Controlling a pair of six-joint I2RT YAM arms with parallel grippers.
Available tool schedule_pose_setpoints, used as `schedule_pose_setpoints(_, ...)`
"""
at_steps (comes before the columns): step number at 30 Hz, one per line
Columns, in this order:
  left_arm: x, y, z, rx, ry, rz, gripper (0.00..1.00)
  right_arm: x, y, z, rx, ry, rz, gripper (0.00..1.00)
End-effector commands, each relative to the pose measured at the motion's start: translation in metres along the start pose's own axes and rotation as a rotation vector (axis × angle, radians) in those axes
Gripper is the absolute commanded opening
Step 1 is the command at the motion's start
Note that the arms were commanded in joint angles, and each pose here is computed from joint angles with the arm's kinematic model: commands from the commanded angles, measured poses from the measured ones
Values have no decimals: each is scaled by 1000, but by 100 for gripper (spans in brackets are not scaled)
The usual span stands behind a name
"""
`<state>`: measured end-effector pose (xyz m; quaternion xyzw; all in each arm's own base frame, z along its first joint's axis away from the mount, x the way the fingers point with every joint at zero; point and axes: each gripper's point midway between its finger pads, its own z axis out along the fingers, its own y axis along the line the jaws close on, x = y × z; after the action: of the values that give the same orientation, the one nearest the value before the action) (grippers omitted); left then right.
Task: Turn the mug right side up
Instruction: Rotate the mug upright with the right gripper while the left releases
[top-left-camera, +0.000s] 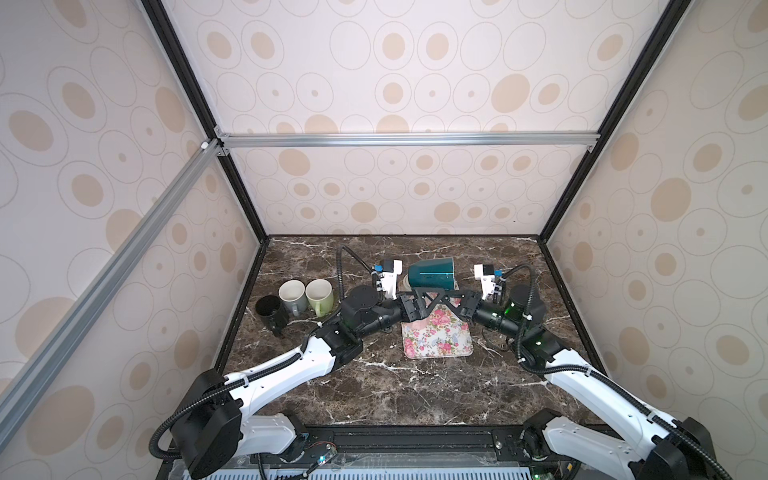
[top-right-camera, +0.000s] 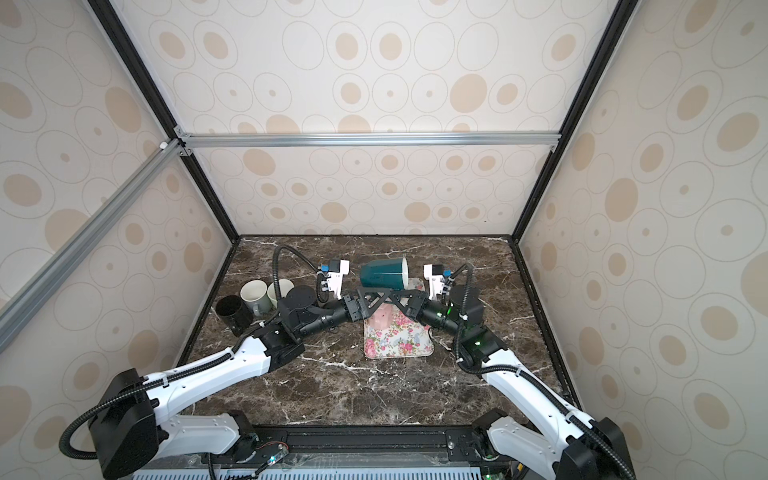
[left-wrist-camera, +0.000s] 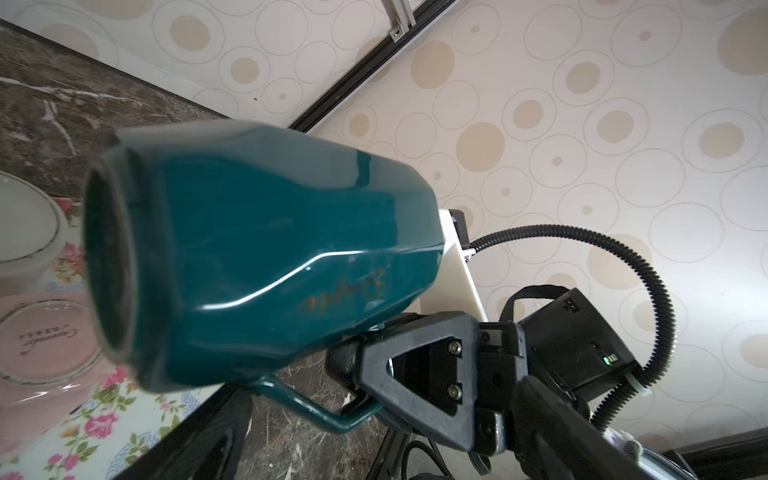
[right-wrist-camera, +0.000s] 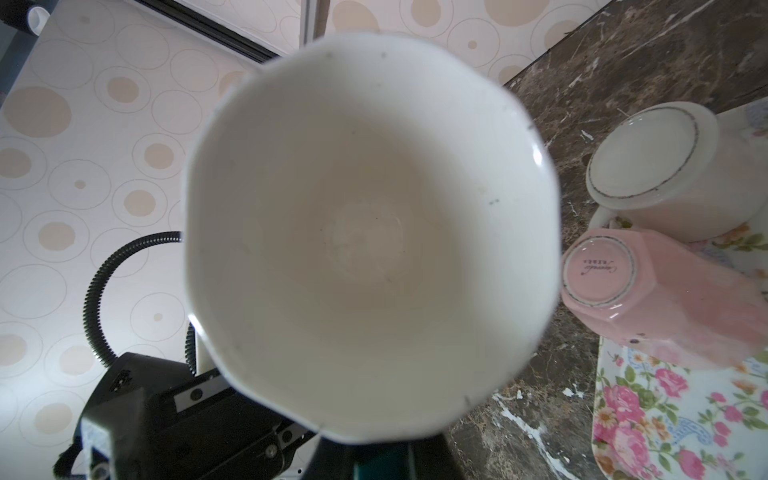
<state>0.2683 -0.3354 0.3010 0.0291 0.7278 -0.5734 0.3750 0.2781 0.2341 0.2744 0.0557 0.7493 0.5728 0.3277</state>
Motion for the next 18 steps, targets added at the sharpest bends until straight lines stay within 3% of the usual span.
schedule_pose_setpoints(1, -27, -22, -13, 20, -100, 59, 98, -11, 5, -1, -2, -54, -50, 0)
schedule_pose_setpoints(10, -25, -3, -30, -44, -148, 46, 98, -24, -10, -5, 149, -92, -103, 0)
schedule_pose_setpoints(18, -18, 9, -40, -70, -159, 33, 98, -45, -40, -31, 483, -136, -229, 0)
